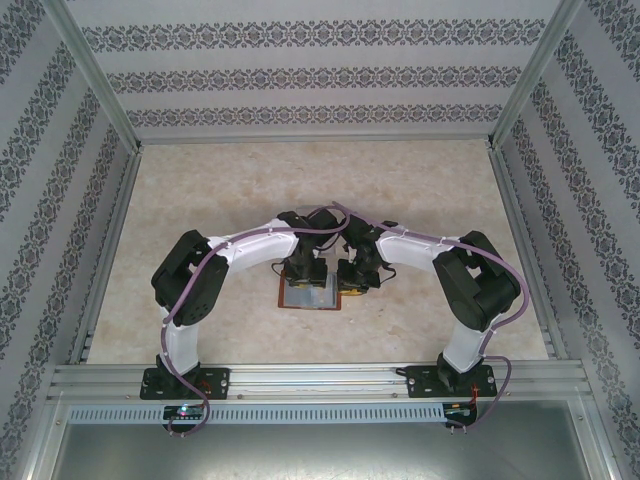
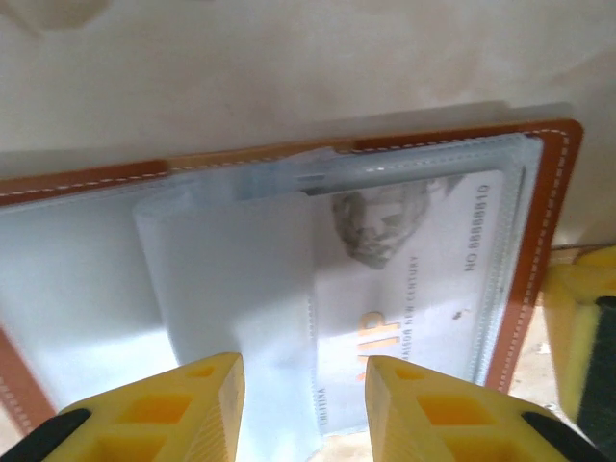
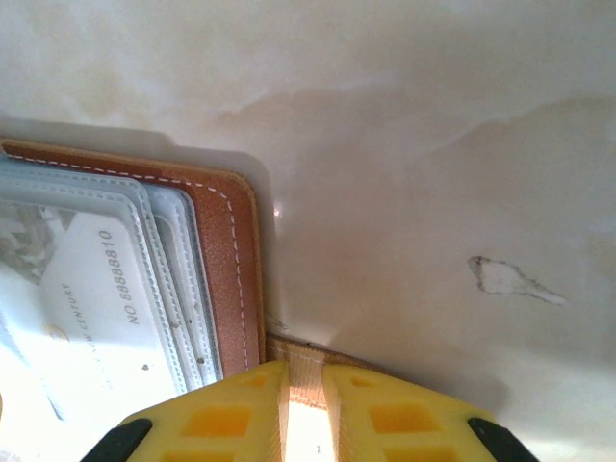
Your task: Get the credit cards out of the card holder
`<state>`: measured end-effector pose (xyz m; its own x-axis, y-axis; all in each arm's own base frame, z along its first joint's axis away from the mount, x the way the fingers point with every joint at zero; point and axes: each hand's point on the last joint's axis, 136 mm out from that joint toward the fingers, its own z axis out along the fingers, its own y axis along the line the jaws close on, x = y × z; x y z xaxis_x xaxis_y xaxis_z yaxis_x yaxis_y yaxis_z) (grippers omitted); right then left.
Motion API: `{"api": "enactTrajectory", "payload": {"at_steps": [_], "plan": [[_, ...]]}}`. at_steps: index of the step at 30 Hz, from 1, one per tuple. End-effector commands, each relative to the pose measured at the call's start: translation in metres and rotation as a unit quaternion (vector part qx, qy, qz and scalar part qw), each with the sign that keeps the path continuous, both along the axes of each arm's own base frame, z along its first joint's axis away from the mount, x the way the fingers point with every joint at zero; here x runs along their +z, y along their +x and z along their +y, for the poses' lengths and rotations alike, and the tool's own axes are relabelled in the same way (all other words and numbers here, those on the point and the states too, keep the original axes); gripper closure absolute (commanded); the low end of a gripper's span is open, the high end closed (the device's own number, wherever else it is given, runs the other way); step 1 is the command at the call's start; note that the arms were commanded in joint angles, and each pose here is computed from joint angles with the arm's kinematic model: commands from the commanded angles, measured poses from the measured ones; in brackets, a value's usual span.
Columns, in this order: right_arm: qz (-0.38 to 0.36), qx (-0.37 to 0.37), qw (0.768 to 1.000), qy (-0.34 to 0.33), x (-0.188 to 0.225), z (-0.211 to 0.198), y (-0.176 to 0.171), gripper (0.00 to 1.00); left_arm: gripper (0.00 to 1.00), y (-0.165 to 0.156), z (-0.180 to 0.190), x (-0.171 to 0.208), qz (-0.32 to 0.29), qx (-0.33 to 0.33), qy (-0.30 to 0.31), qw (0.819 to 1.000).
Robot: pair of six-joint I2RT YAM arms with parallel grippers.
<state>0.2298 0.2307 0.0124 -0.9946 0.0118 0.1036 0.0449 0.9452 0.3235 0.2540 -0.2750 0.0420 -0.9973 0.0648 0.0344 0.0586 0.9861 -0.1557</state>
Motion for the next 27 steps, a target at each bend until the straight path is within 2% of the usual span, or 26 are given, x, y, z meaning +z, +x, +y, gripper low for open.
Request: {"api": "enactTrajectory", "payload": {"at_steps": [1, 10, 13, 20, 27], "plan": [[0.023, 0.010, 0.999, -0.028, -0.022, -0.009, -0.010, 0.79, 0.60, -0.003, 0.019, 0.008, -0.009, -0.016, 0.057, 0.998], [0.023, 0.011, 0.999, -0.028, -0.022, -0.009, -0.009, 0.79, 0.60, -0.001, 0.027, 0.019, -0.021, -0.018, 0.074, 0.997], [0.023, 0.010, 0.999, -0.028, -0.022, -0.008, -0.009, 0.79, 0.66, -0.001, 0.026, 0.022, -0.026, -0.017, 0.070, 0.997], [0.023, 0.011, 0.999, -0.028, -0.022, -0.008, -0.009, 0.78, 0.89, 0.002, 0.011, 0.031, -0.043, -0.015, 0.020, 0.999], [0.024, 0.012, 0.999, -0.027, -0.023, -0.008, -0.009, 0.79, 0.96, 0.000, 0.001, 0.028, -0.033, -0.022, -0.006, 0.999]]}}
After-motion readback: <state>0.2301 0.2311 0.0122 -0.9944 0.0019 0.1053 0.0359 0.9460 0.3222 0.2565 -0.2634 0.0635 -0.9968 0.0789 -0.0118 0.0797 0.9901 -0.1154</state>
